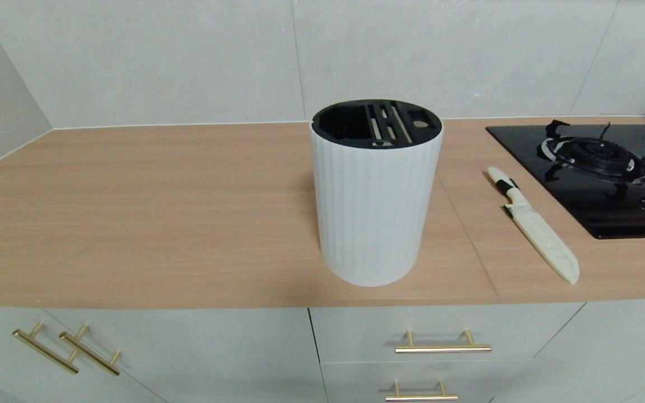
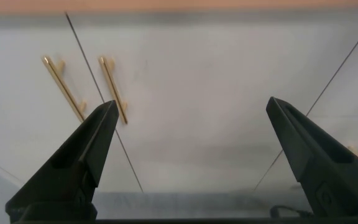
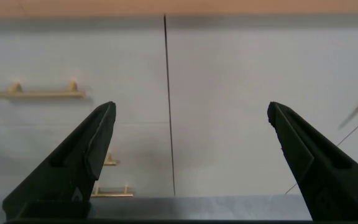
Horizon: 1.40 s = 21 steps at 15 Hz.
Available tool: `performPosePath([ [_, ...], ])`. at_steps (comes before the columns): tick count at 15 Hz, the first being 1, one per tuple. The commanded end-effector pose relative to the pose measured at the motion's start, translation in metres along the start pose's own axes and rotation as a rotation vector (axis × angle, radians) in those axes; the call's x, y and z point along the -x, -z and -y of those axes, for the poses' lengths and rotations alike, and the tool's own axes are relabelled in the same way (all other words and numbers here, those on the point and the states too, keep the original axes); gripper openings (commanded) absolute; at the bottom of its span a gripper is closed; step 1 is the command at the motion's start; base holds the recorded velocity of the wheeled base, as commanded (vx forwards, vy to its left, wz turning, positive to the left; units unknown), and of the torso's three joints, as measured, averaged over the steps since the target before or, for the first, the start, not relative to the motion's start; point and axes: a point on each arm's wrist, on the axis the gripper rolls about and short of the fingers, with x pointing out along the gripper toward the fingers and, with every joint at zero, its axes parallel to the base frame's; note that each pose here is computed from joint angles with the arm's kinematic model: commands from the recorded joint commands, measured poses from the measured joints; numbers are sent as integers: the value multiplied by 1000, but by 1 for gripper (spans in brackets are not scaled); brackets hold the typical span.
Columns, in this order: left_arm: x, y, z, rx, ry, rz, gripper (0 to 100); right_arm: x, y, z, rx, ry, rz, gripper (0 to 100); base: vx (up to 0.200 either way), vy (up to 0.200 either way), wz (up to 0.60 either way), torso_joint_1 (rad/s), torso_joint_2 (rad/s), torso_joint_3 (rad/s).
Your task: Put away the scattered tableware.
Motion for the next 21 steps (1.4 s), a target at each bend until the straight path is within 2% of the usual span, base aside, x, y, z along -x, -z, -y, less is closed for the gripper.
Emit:
performPosePath([
  [1, 0, 0, 0, 0, -1, -1, 100, 0, 0, 0, 0, 0, -1, 100, 0, 0, 0, 217, -486, -281],
  [21, 0, 0, 0, 0, -1, -1, 100, 0, 0, 0, 0, 1, -1, 100, 0, 0, 0, 245, -525, -283],
])
